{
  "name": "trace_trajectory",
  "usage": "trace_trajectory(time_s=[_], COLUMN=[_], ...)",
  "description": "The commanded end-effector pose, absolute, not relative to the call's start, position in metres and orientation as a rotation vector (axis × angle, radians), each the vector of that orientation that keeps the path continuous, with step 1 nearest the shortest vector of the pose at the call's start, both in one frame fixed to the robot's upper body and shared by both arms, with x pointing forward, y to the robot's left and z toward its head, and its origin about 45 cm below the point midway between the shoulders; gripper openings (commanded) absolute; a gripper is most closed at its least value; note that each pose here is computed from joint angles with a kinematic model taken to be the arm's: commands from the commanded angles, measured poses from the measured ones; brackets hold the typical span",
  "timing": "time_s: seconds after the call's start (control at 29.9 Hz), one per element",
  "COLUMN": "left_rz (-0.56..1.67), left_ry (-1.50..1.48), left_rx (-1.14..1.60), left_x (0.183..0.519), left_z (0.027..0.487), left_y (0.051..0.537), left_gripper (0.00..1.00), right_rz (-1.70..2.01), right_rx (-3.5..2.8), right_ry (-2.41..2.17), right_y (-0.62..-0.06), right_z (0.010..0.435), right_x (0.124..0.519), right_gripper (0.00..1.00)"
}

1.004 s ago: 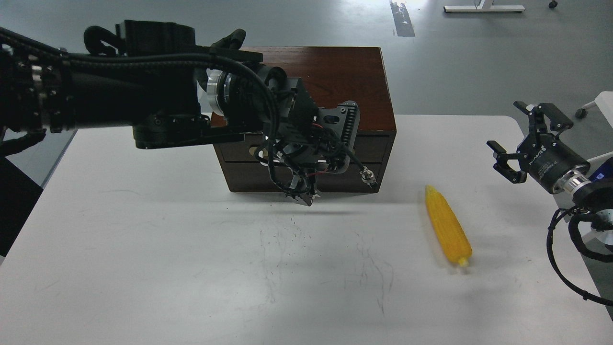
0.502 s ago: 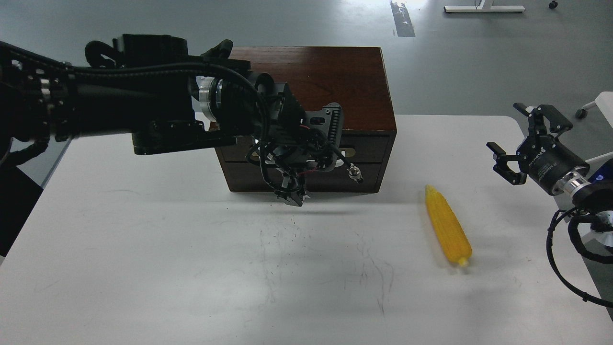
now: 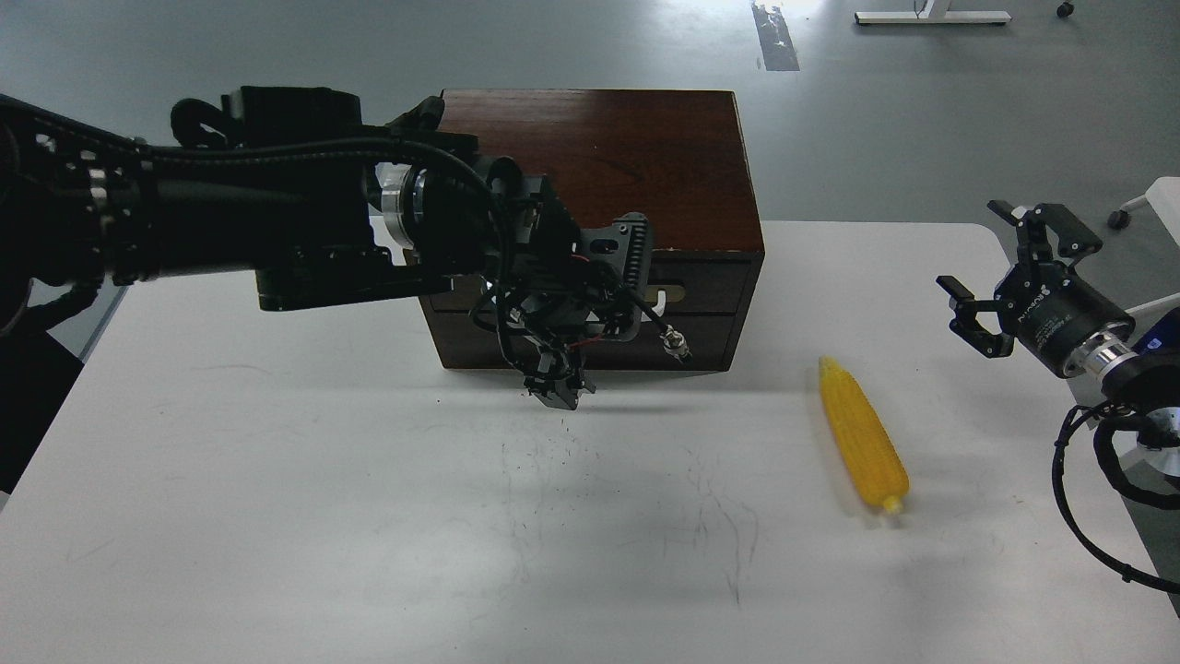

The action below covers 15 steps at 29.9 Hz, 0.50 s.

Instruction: Put corn in drawer with both arms

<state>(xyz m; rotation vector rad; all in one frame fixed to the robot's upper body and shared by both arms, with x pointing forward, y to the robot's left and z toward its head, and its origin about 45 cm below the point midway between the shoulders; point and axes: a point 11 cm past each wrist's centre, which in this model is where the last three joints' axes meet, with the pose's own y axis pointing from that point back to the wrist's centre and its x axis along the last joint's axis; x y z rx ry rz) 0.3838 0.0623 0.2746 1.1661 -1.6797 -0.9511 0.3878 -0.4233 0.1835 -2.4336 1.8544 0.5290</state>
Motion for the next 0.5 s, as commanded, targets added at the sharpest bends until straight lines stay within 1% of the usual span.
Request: trace_trajectory(time_s=[0.0,0.47], left_rz=[-0.961,-0.961], left_ry=[-1.673,-1.658], left_rx=[1.174,1.184], left_x=[0.3839,0.3852], left_z=[0.2723,0.2680], left_y=[0.0651,0.0706], left_gripper=[0.99,0.99], right_rz=[0.528,0.541], right_rx=[-2.432,-2.431], right_ry=[1.855,1.862], right_y=[-0.4237,-0.4249], right_z=[0.1838,0.1796], right_x=[0.3879,0.3845], right_gripper=[1.00,1.00])
